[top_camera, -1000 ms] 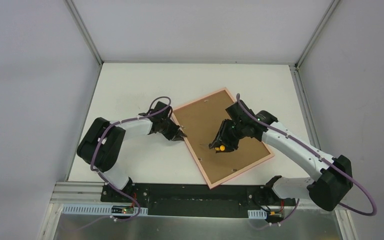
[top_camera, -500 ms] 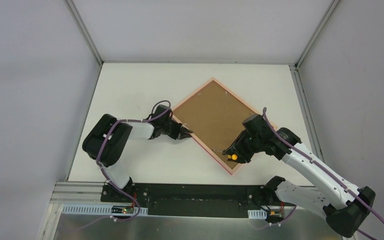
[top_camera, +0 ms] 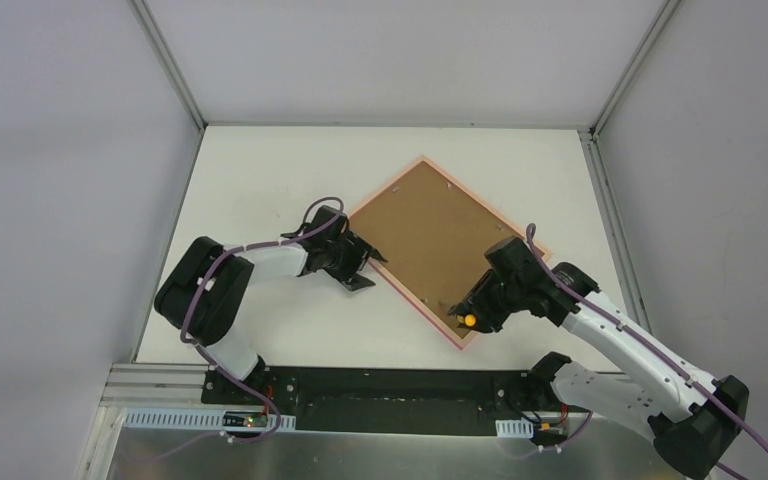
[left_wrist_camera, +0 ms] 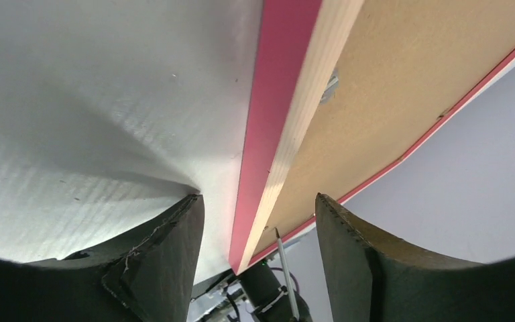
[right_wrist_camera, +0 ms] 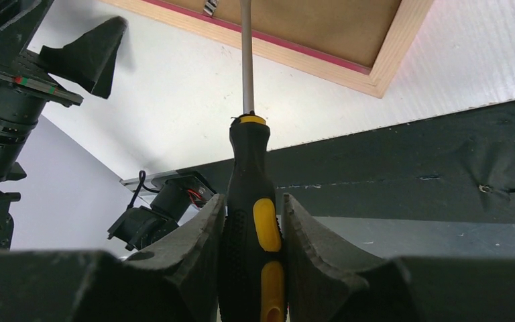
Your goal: Take the photo out of the frame
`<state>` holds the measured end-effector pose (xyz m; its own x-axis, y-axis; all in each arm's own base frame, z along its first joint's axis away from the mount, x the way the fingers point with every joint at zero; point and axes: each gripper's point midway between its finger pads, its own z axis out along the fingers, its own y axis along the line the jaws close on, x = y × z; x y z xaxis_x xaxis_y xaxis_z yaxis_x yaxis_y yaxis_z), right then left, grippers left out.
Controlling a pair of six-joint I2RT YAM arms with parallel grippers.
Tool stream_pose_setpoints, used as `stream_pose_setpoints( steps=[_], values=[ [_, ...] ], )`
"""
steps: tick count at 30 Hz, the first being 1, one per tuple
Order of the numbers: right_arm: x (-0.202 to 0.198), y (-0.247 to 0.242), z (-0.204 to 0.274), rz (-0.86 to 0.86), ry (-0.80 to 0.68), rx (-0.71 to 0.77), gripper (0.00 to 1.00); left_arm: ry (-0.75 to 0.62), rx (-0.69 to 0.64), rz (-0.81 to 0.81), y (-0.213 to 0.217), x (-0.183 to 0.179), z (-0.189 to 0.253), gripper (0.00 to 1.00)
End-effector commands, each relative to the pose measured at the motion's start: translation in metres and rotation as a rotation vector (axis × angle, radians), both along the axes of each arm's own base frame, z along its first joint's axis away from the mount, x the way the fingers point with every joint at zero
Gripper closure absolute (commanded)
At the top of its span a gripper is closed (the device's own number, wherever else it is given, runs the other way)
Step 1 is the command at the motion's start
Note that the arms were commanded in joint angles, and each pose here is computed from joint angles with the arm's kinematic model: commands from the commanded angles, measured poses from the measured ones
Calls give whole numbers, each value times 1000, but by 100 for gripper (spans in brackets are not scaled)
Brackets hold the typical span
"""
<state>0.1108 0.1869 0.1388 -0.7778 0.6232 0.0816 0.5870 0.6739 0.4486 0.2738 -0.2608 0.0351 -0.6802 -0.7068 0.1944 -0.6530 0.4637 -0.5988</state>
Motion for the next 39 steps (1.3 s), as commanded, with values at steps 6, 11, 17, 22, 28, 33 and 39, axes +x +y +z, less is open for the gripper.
stream_pose_setpoints(
  steps=[6, 11, 17, 22, 28, 33, 39],
  values=[
    [9, 22, 13, 22, 3, 83, 100, 77, 132, -71, -2, -19, -30, 45],
    [6, 27, 13, 41, 20, 107, 100, 116, 157, -56, 3, -25, -43, 59],
    [-1, 29, 12, 63, 42, 125, 100, 152, 183, -50, 9, -34, -57, 76],
    [4, 30, 4, 66, 16, 130, 100, 161, 189, -50, 11, -37, -59, 85],
    [10, 32, -4, 49, -4, 121, 100, 205, 184, -32, 14, -46, -65, 100],
    [11, 32, -12, 55, -4, 109, 100, 220, 185, -24, 16, -49, -67, 100],
    [21, 32, -14, 68, -55, 71, 100, 231, 190, -26, 17, -53, -69, 100]
  ],
)
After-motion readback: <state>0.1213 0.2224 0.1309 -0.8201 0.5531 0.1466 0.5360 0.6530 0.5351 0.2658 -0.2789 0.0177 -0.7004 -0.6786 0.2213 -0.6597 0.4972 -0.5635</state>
